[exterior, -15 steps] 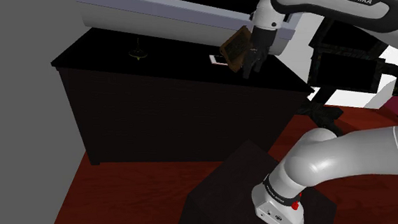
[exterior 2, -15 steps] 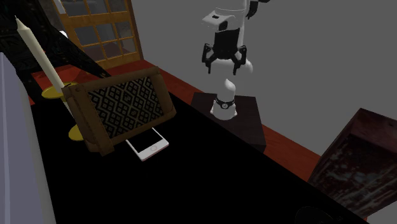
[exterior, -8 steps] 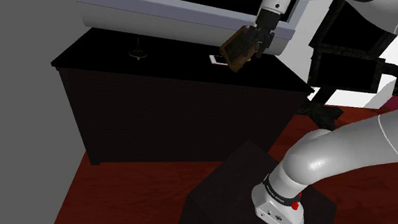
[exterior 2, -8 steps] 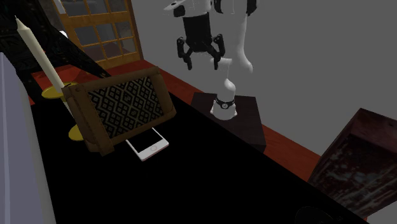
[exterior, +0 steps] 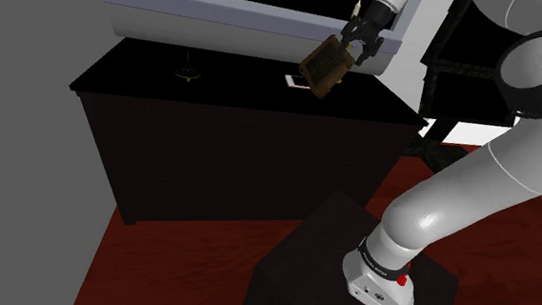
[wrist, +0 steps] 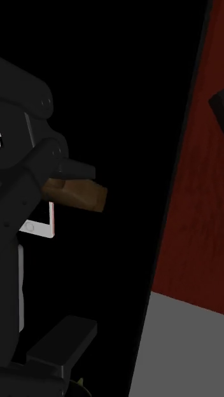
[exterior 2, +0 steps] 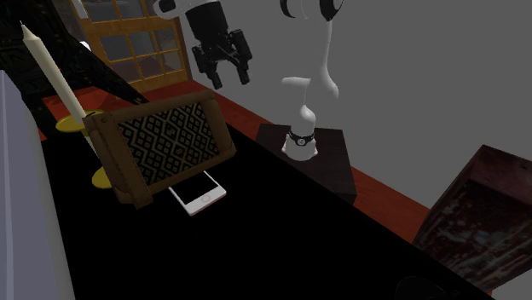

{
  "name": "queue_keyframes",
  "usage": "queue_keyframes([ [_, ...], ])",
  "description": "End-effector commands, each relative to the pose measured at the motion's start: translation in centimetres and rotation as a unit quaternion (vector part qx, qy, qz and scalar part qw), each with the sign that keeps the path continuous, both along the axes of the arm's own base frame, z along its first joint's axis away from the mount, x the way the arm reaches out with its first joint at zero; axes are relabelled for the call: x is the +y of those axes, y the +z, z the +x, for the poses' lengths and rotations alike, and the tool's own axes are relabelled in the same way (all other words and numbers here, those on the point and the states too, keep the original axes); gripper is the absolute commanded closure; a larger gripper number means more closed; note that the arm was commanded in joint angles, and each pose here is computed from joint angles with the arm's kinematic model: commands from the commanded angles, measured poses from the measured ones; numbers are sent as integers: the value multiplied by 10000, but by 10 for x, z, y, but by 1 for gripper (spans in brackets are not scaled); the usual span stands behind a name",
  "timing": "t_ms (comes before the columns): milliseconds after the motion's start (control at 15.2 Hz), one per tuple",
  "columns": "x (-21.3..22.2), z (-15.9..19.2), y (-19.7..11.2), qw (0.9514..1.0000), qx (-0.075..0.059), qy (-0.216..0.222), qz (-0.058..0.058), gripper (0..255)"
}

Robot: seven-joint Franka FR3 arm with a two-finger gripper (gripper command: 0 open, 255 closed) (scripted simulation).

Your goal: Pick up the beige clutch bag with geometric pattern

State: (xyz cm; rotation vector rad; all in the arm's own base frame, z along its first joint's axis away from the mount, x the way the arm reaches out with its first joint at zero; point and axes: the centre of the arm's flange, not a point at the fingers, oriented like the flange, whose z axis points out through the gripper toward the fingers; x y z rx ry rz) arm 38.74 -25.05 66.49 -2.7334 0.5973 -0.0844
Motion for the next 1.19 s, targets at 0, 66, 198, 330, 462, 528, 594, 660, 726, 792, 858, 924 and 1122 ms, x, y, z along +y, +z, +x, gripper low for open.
queue_keyframes([
  [0,-31,-3,2,9991,-104,-341,241,0],
  [66,-47,-4,3,9979,-151,-509,360,0],
  [198,-60,-6,-2,9966,-191,-650,460,0],
  [330,-60,-6,-13,9966,-191,-650,460,0],
  [462,-60,-6,-23,9966,-191,-650,460,0],
  [528,-60,-6,-29,9966,-191,-650,460,0],
  [594,-60,-6,-34,9966,-191,-650,460,0],
  [660,-60,-6,-37,9966,-191,-650,460,0],
  [726,-60,-6,-37,9966,-191,-650,460,0],
  [792,-60,-6,-38,9966,-191,-650,460,255],
  [858,-60,-6,-38,9966,-191,-650,460,255],
  [924,-60,-6,-38,9966,-191,-650,460,255],
  [1122,-60,-6,-38,9966,-191,-650,460,255],
])
